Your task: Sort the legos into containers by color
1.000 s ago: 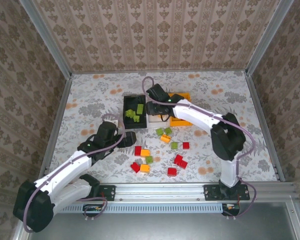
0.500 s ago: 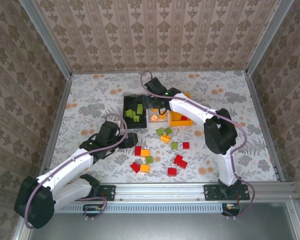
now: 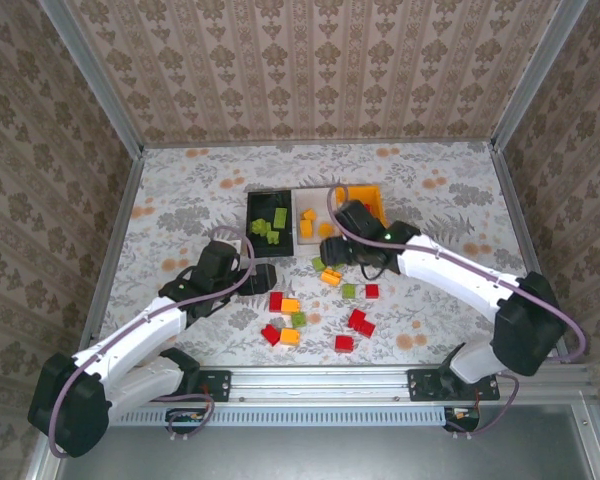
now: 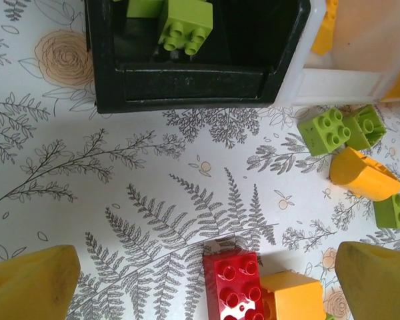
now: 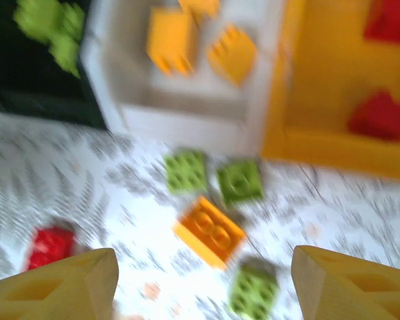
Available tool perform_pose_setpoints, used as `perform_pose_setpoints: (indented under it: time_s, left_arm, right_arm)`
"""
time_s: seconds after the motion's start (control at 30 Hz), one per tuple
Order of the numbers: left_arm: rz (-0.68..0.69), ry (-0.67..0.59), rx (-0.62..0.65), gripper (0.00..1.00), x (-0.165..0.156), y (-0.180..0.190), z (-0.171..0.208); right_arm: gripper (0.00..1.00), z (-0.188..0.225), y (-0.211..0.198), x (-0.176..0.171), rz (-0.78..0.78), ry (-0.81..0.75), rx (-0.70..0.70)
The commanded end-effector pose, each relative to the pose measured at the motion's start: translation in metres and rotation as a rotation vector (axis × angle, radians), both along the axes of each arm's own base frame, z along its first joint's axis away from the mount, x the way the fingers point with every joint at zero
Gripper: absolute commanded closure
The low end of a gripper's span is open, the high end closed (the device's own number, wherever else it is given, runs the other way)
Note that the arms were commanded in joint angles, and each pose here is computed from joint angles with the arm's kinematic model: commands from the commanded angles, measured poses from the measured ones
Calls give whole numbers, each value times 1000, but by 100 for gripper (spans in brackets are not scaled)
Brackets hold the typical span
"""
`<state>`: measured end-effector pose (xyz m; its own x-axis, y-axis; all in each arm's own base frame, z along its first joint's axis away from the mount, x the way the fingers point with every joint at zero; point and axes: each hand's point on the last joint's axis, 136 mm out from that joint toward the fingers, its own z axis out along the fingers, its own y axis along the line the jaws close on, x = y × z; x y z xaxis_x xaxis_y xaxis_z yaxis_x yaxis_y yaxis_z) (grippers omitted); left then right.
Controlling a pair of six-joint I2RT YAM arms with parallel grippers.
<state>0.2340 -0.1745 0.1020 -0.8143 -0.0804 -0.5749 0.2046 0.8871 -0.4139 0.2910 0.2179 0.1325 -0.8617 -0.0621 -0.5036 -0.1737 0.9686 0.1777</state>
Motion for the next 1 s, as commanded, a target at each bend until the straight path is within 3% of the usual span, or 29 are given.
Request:
perform_pose_setpoints:
  time_s: [0.0,0.23,0.47,0.83,0.97]
  left_arm:
    - [-12,-40,-13,0,5,-4,8]
    - [-17,-26,-12,0,5,-6,3]
    - [-12,-26,-10,0,2,-2,1]
    - [-19,-36,-9,0,2,-3,4]
    - [-35,-48,-12,0,3,-5,10]
  right_arm:
    - [30,-24,-35,-30,-72,69,-68]
    - [33,-75,-72,-34,-196,161,-165]
    - [37,-99,-71,-29,-184,203,-198]
    - [58,-129,-73,-44,-196,287,-196]
    - [67,-121,-72,-43,-193,268,-179]
